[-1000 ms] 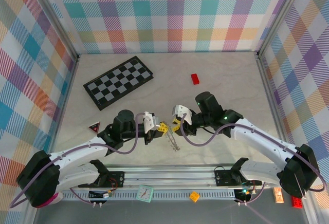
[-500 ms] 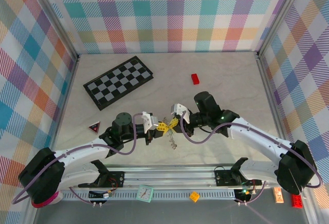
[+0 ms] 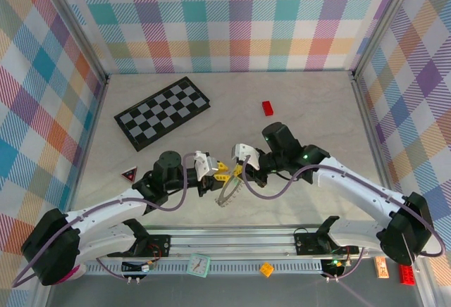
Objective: Put the keys on the keyring
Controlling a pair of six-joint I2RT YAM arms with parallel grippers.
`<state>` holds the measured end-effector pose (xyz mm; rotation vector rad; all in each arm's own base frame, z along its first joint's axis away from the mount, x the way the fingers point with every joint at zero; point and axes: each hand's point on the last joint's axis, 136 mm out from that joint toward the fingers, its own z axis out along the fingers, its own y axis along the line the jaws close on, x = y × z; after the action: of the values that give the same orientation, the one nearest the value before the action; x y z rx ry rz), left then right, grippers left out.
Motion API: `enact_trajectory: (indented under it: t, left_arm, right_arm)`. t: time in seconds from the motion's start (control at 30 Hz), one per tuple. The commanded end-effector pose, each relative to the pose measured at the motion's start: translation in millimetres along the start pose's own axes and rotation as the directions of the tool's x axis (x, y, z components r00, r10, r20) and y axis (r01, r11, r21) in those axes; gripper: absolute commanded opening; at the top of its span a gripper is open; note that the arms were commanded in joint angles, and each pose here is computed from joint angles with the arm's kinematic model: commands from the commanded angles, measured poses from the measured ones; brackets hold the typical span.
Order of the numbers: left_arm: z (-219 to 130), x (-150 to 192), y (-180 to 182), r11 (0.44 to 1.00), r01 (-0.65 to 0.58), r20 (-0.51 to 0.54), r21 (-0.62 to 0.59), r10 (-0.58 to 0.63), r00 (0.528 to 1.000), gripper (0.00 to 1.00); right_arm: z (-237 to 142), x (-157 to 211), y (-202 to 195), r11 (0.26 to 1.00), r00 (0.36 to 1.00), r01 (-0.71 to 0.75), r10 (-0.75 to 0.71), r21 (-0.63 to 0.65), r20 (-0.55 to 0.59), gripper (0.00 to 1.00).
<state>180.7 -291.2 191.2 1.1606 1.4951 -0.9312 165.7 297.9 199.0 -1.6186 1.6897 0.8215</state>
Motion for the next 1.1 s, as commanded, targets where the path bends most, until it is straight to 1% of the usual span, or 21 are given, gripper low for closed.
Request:
enact_trajectory:
  t: [0.0, 0.13, 0.27, 0.47, 0.63, 0.7, 0.8, 0.87, 0.93, 1.0, 1.07]
  left_arm:
    - [0, -1, -3, 1.0, -0.022, -0.039, 0.018, 0.022, 0.999, 0.28]
    - [2, -7, -4, 0.999, -0.033, -0.03, 0.03, 0.034, 0.999, 0.26]
    - [3, -7, -4, 0.998, -0.039, -0.036, 0.041, 0.041, 0.999, 0.23]
    - [7, -6, -5, 0.997, -0.041, -0.044, 0.061, 0.044, 0.998, 0.18]
    - [8, -3, -6, 0.997, -0.042, -0.054, 0.071, 0.046, 0.997, 0.15]
    - [8, -2, -6, 0.996, -0.043, -0.055, 0.076, 0.048, 0.997, 0.11]
    - [8, -3, -7, 0.996, -0.05, -0.051, 0.079, 0.054, 0.997, 0.01]
    - [7, -4, -8, 0.995, -0.057, -0.044, 0.081, 0.061, 0.997, 0.0]
    - [6, -5, -9, 0.995, -0.063, -0.03, 0.08, 0.065, 0.997, 0.0]
    - [5, -7, -10, 0.995, -0.068, -0.005, 0.078, 0.069, 0.998, 0.0]
    - [4, -10, -11, 0.995, -0.067, 0.024, 0.074, 0.065, 0.998, 0.0]
  right_arm:
    - [-2, 2, 0, 0.997, 0.993, 0.082, -0.08, 0.015, -0.089, 0.0]
    - [1, 5, 0, 0.993, 0.982, 0.113, -0.11, 0.017, -0.153, 0.0]
    - [5, 3, 3, 0.992, 0.978, 0.129, -0.127, 0.003, -0.167, 0.0]
    - [8, -10, 9, 0.99, 0.983, 0.139, -0.141, -0.024, -0.115, 0.0]
    - [9, -16, 11, 0.99, 0.987, 0.134, -0.137, -0.037, -0.079, 0.0]
    - [10, -16, 14, 0.99, 0.989, 0.13, -0.133, -0.048, -0.069, 0.0]
    - [11, -16, 14, 0.991, 0.99, 0.124, -0.127, -0.053, -0.064, 0.0]
    - [10, -17, 16, 0.991, 0.991, 0.122, -0.124, -0.048, -0.049, 0.0]
    - [7, -17, 14, 0.993, 0.994, 0.111, -0.112, -0.033, -0.019, 0.09]
    - [1, -16, 10, 0.997, 0.997, 0.072, -0.071, -0.024, 0.041, 0.22]
    - [-6, -16, 7, 0.999, 0.995, 0.021, -0.018, -0.036, 0.097, 0.29]
